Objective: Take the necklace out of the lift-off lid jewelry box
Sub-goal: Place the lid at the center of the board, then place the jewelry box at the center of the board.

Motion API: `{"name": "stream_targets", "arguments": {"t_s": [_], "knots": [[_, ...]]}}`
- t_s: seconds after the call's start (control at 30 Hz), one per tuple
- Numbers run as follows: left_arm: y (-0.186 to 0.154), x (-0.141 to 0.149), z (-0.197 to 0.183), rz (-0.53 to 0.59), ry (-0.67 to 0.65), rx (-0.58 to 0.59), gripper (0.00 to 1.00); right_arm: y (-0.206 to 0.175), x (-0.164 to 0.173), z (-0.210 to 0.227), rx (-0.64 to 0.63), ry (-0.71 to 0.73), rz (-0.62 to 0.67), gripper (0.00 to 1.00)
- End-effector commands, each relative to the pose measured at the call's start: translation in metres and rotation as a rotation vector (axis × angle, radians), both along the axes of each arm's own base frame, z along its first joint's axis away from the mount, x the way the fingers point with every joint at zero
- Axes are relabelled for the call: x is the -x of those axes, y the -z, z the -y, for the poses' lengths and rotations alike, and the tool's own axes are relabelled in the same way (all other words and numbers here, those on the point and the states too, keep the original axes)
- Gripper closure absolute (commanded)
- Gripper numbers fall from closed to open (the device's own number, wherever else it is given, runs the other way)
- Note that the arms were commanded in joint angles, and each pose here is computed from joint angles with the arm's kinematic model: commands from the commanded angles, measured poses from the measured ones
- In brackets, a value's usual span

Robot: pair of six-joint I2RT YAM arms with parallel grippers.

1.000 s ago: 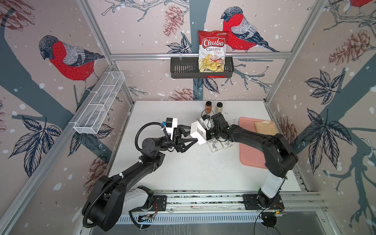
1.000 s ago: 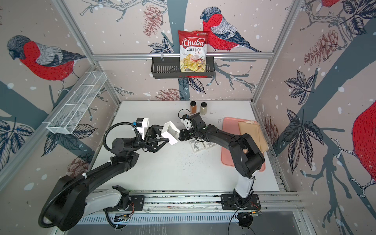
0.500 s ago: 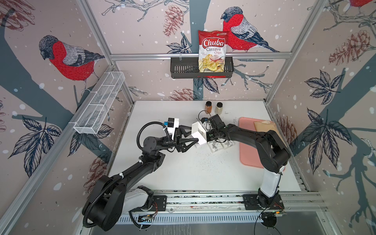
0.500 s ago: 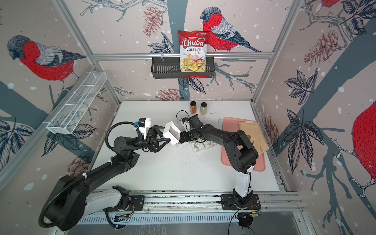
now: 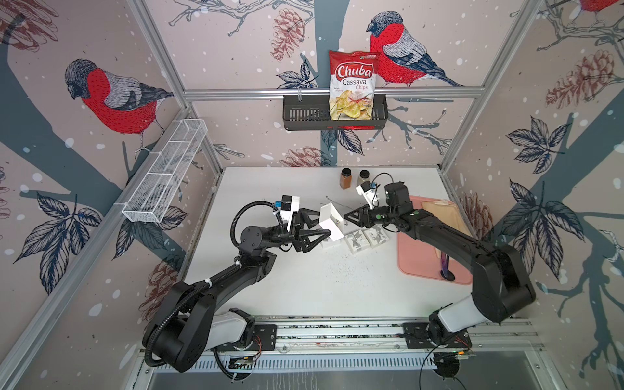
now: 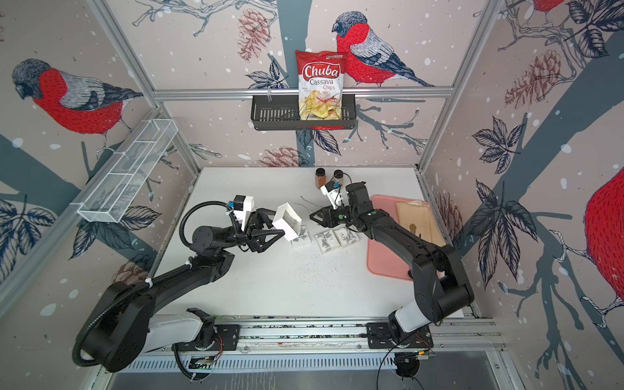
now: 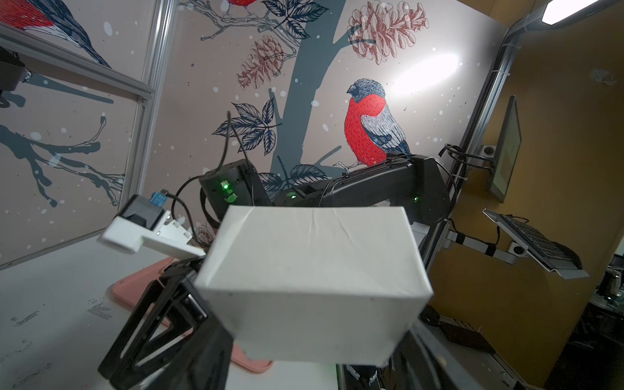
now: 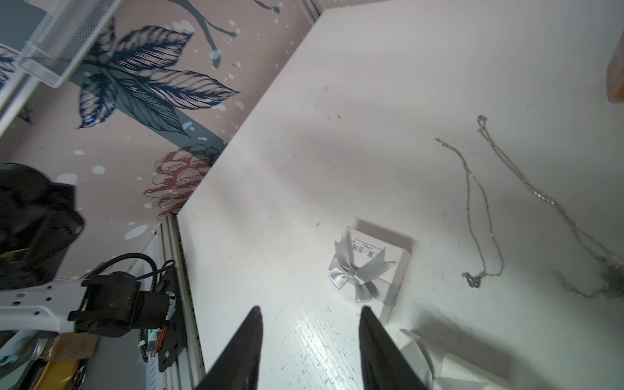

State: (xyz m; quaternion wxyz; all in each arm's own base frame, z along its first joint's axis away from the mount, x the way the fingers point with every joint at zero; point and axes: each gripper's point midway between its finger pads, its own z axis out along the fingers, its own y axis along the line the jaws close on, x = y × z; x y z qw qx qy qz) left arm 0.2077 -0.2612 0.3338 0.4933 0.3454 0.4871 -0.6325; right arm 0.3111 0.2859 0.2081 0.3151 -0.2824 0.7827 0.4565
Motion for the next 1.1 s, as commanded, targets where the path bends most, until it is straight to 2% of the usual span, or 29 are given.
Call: {"name": "stream_targets", "arguments": {"t_s": [0.0, 0.17, 0.5, 0.8, 1.07], "knots": [[-0.012, 0.014, -0.002, 0.087, 0.050, 0.019, 0.29, -0.054, 0.027, -0.002, -0.166, -0.162, 0.137, 0.56], [-0.010, 0.019, 0.000, 0.109, 0.084, -0.001, 0.29, -0.105, 0.065, 0.001, -0.292, -0.301, 0.254, 0.60], [-0.010, 0.015, 0.002, 0.102, 0.085, -0.015, 0.29, -0.137, 0.107, 0.001, -0.314, -0.386, 0.402, 0.63], [-0.009, 0.016, 0.002, 0.103, 0.084, -0.020, 0.28, -0.132, 0.099, -0.022, -0.259, -0.380, 0.380, 0.64], [-0.006, 0.014, 0.003, 0.102, 0.079, -0.026, 0.28, -0.126, 0.099, -0.036, -0.234, -0.395, 0.372, 0.70]]}}
